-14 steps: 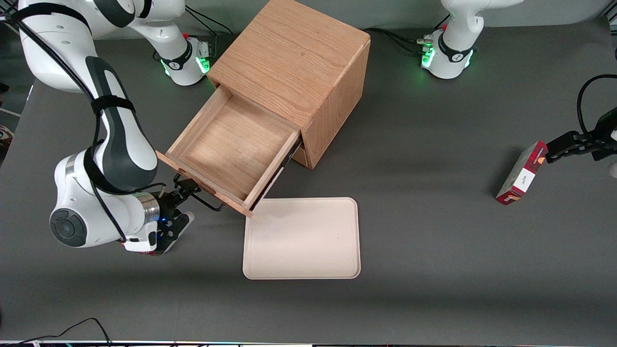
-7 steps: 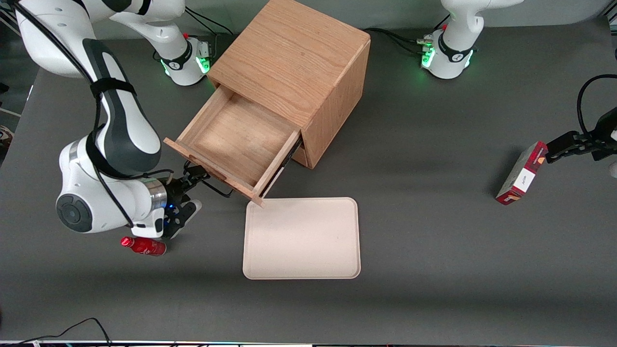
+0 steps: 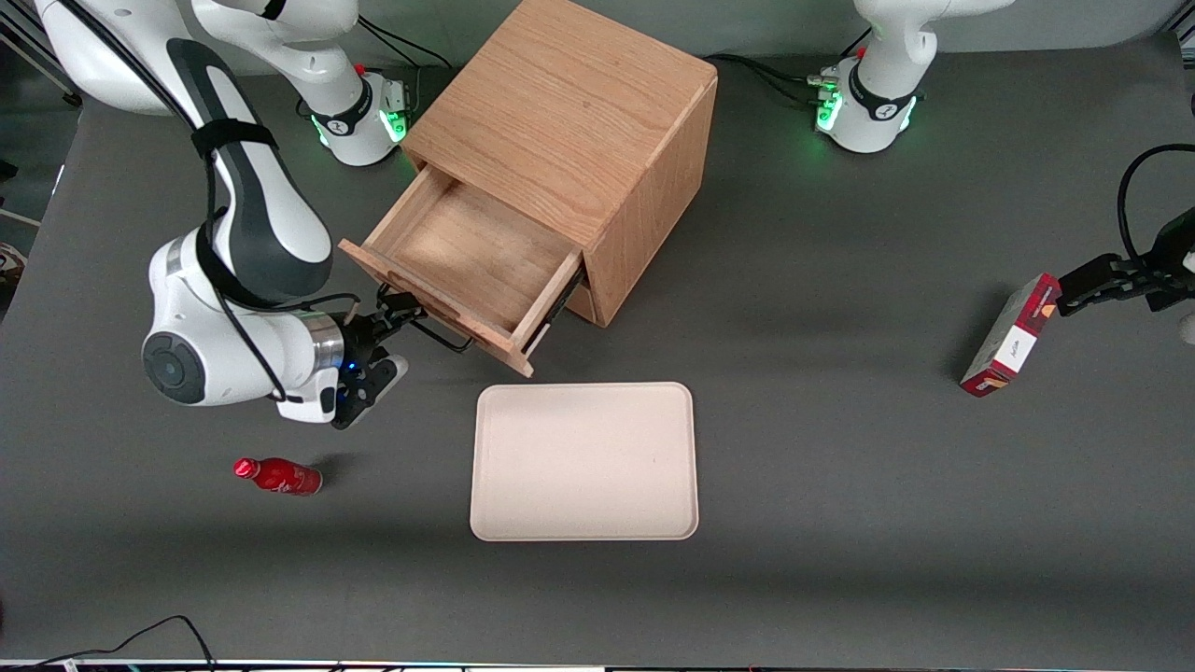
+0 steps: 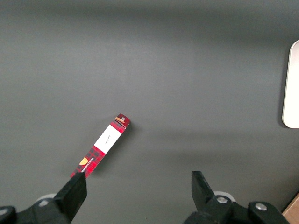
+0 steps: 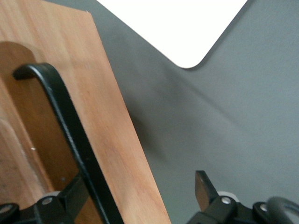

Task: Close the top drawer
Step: 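Push the drawer front with the right gripper into the cabinet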

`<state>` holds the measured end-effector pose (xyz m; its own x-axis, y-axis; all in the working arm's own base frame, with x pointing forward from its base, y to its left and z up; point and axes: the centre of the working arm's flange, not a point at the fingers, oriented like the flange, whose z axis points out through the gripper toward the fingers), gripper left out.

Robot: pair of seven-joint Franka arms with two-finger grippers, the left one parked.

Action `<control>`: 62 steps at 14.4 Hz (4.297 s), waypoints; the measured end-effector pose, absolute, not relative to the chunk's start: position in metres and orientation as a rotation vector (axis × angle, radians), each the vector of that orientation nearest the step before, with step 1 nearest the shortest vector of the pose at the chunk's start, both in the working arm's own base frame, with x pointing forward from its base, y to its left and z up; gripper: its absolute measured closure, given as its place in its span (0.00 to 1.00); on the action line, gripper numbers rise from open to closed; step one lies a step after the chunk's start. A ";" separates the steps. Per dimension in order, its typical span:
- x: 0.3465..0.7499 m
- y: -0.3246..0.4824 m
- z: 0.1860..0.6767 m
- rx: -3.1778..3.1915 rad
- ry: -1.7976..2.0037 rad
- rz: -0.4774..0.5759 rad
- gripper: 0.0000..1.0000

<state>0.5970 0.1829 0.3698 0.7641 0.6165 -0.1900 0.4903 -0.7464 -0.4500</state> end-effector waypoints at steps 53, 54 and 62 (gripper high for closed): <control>0.498 0.255 0.380 -2.571 -0.630 0.454 0.00; 0.497 0.256 0.379 -2.564 -0.620 0.460 0.00; 0.478 0.260 0.376 -2.534 -0.561 0.482 0.00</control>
<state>0.4777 0.2596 0.3761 0.8527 0.4707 -0.2267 0.2952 -0.7921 -0.5343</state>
